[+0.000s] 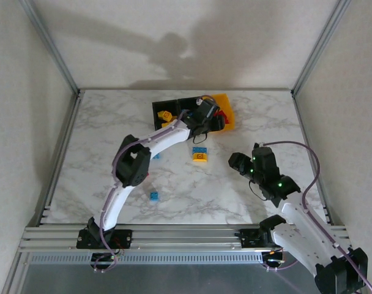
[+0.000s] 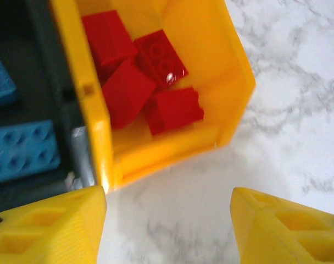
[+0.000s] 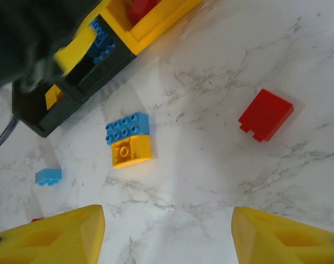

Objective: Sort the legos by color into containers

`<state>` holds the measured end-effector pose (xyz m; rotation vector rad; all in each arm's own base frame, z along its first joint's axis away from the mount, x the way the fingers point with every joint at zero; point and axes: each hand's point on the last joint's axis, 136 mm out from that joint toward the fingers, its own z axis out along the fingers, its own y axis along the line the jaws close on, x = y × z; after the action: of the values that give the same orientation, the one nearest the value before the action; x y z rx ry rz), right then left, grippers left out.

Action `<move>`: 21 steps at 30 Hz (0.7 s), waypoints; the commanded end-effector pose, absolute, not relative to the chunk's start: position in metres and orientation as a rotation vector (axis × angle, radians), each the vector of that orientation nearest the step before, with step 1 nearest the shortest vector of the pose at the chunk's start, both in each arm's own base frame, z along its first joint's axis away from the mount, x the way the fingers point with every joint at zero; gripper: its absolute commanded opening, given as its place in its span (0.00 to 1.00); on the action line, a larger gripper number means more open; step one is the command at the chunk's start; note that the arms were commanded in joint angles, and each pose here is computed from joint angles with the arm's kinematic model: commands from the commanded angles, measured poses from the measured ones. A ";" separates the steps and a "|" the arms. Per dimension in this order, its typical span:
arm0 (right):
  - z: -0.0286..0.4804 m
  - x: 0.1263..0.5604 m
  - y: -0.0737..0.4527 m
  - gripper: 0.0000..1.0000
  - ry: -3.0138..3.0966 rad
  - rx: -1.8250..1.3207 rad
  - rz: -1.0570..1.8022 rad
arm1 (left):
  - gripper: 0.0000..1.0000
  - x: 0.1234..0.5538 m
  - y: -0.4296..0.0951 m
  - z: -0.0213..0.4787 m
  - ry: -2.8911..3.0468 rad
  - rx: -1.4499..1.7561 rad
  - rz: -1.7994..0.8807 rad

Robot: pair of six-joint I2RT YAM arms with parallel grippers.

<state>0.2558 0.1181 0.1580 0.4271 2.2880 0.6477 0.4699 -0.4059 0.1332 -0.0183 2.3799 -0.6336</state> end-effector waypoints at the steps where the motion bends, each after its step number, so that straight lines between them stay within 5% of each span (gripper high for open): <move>1: 0.191 0.280 0.118 0.62 2.189 0.410 0.643 | 0.62 0.447 -0.396 0.209 2.233 -0.006 -0.747; 11: 0.195 0.319 0.116 0.63 2.186 0.405 0.604 | 0.61 0.355 -0.304 0.211 2.239 -0.068 -0.725; 21: 0.168 0.429 0.095 0.65 2.194 0.472 0.498 | 0.62 0.284 -0.217 0.191 2.231 -0.236 -0.666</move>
<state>0.3925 0.0989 0.1564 0.4990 2.2629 0.4947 0.2925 -0.2350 0.1871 -0.1518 2.2640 -0.6848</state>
